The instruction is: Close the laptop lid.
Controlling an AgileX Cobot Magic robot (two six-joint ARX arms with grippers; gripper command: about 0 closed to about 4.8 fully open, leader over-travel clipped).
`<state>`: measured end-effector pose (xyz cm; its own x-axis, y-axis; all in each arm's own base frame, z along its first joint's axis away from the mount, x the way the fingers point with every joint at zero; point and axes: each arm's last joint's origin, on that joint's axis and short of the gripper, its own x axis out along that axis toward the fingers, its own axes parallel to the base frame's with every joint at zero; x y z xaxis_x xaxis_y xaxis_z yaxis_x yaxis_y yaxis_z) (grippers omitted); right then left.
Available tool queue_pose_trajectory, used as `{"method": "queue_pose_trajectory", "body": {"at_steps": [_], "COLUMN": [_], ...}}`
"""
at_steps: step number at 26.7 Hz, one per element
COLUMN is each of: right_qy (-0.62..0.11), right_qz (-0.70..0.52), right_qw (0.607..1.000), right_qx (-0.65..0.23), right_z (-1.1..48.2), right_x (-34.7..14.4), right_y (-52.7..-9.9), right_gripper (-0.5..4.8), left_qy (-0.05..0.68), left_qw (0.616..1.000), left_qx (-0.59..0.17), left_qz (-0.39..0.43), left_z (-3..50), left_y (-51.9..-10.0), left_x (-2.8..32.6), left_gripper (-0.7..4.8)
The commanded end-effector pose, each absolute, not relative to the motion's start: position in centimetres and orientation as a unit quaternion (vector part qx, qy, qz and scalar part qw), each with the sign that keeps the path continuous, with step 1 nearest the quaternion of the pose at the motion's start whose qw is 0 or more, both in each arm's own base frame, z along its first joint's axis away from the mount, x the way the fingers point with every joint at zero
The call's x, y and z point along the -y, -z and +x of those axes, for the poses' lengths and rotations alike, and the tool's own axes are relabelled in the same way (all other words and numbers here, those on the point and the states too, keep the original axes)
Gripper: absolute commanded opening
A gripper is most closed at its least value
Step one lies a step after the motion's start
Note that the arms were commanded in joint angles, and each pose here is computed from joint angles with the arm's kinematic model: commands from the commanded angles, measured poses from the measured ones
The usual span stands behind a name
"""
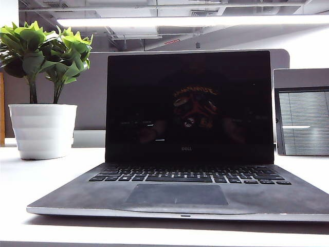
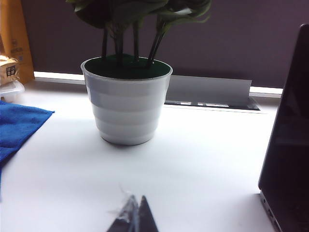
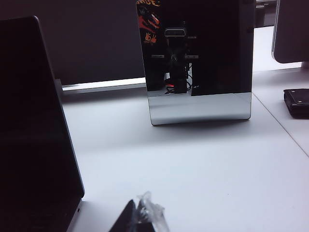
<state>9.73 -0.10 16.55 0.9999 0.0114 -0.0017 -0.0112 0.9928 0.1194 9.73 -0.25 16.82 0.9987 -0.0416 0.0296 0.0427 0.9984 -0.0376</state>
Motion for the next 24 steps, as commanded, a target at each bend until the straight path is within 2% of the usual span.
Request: {"method": "queue_pose_trajectory", "body": {"at_steps": [1,11,14,20,24], "right_qy": [-0.009,-0.01,-0.016,-0.035,-0.043], "right_qz": [0.062,0.064,0.067,0.129,0.148], "right_qw": [0.998,0.998,0.997,0.979,0.971], "right_qx": [0.004,0.014,0.047,0.152,0.181], "right_z": [9.7,9.7,9.7,9.3,8.9], "right_x": [0.1,0.1,0.1,0.0,0.0], "right_y": [-16.6,-16.8,-17.4,-19.5,-20.6], "right_gripper": [-0.04,-0.04,-0.04,-0.04,-0.01], "left_qy": [0.022,0.024,0.029,0.066,0.076], "left_qw": [0.999,0.998,0.993,0.958,0.951], "left_qx": [0.022,0.042,0.092,0.198,0.21], "left_qz": [-0.018,-0.027,-0.073,-0.198,-0.213], "left_z": [9.7,9.7,9.6,8.9,8.4], "left_y": [-17.0,-17.4,-18.4,-20.6,-22.3], "left_x": [0.2,0.3,0.2,0.2,0.3], "left_gripper": [-0.05,-0.05,-0.05,-0.05,-0.05]}}
